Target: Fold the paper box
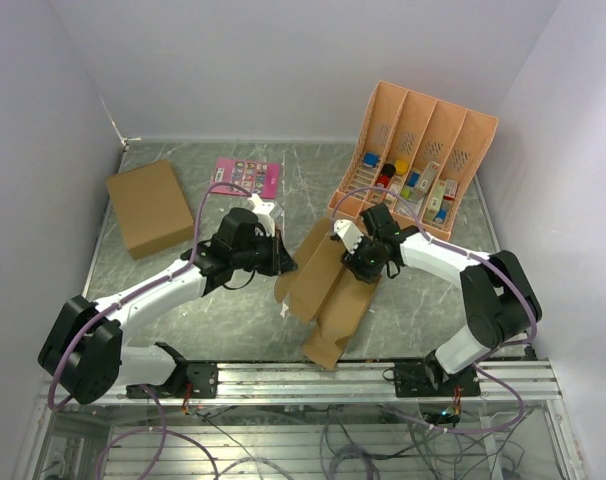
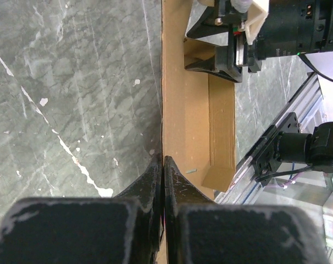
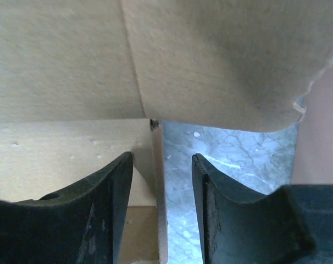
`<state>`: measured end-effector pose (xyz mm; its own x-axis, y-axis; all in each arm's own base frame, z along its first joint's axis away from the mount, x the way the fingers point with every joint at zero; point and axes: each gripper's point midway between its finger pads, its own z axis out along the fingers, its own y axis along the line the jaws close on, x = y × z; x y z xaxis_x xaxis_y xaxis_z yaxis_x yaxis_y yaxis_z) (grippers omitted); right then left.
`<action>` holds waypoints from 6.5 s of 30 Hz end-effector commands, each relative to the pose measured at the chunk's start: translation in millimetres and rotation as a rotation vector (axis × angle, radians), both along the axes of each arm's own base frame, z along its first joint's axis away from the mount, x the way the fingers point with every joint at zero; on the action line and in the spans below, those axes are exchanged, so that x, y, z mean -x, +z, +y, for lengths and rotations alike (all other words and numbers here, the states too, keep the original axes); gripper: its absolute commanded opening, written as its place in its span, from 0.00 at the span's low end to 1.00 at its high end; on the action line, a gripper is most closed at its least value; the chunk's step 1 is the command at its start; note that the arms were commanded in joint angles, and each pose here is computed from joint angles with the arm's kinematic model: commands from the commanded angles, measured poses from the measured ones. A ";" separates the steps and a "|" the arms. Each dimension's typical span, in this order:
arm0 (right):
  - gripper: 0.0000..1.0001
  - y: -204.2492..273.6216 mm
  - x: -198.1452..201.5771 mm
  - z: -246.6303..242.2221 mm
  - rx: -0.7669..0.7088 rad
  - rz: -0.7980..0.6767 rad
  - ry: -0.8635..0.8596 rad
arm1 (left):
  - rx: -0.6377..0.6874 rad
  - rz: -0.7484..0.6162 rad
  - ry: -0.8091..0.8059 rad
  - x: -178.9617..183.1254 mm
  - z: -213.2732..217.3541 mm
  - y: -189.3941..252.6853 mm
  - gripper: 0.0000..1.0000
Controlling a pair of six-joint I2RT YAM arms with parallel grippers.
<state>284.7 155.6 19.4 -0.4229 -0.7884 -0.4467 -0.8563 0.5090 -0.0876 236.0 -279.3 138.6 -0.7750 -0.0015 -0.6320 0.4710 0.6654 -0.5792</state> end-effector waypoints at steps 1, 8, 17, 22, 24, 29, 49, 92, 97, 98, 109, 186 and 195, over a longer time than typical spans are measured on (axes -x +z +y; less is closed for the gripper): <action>0.47 25.9 -6.7 18.5 -0.099 -0.022 0.027 | 0.016 -0.042 -0.034 -3.6 -6.6 17.8 0.07; 0.35 15.2 -12.5 13.5 -0.063 -0.033 0.009 | 0.013 -0.044 -0.035 -4.3 -6.9 19.3 0.07; 0.00 6.0 -17.8 -4.6 0.035 -0.079 -0.021 | 0.012 -0.043 -0.033 -7.7 -9.2 20.6 0.07; 0.22 10.4 -12.7 5.4 -0.004 -0.033 0.010 | -0.004 -0.044 -0.020 -8.9 -6.3 20.3 0.07; 0.34 18.2 -13.3 4.1 -0.008 -0.052 0.018 | -0.011 -0.043 -0.017 -8.5 -4.9 18.9 0.07; 0.38 28.3 -15.5 -9.1 0.039 -0.103 0.026 | -0.021 -0.036 -0.021 -7.7 -3.9 15.8 0.07; 0.00 11.0 -26.0 -24.2 0.114 -0.151 -0.063 | -0.029 -0.055 -0.015 -17.3 -7.9 21.5 0.07; 0.00 12.3 -14.3 -23.5 -0.313 0.142 -0.635 | -0.289 -0.137 -0.152 -51.4 -5.9 43.0 0.07; 0.00 7.2 -11.8 -19.7 -0.321 0.188 -0.689 | -0.245 -0.111 -0.166 -46.8 -13.5 41.9 0.07; 0.00 6.5 -13.0 -16.2 -0.320 0.192 -0.686 | -0.232 -0.106 -0.174 -45.1 -16.0 41.9 0.07; 0.00 14.1 -33.2 33.1 -0.363 0.254 -0.675 | -0.116 -0.037 -0.265 -29.3 -38.1 34.9 0.07; 0.28 47.3 -83.7 21.6 -0.274 -0.211 -0.164 | -0.039 -0.305 -0.354 -60.7 -21.4 101.5 0.07; 0.00 64.7 -80.6 23.0 -0.312 -0.226 -0.188 | -0.039 -0.299 -0.296 -66.0 -12.9 102.4 0.11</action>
<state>365.4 174.8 69.2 -0.4208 -0.5527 -0.7194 -0.7357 0.6719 -0.0859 301.0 -294.3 219.0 -0.5527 0.2753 -0.7866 0.7794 0.5048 -0.3710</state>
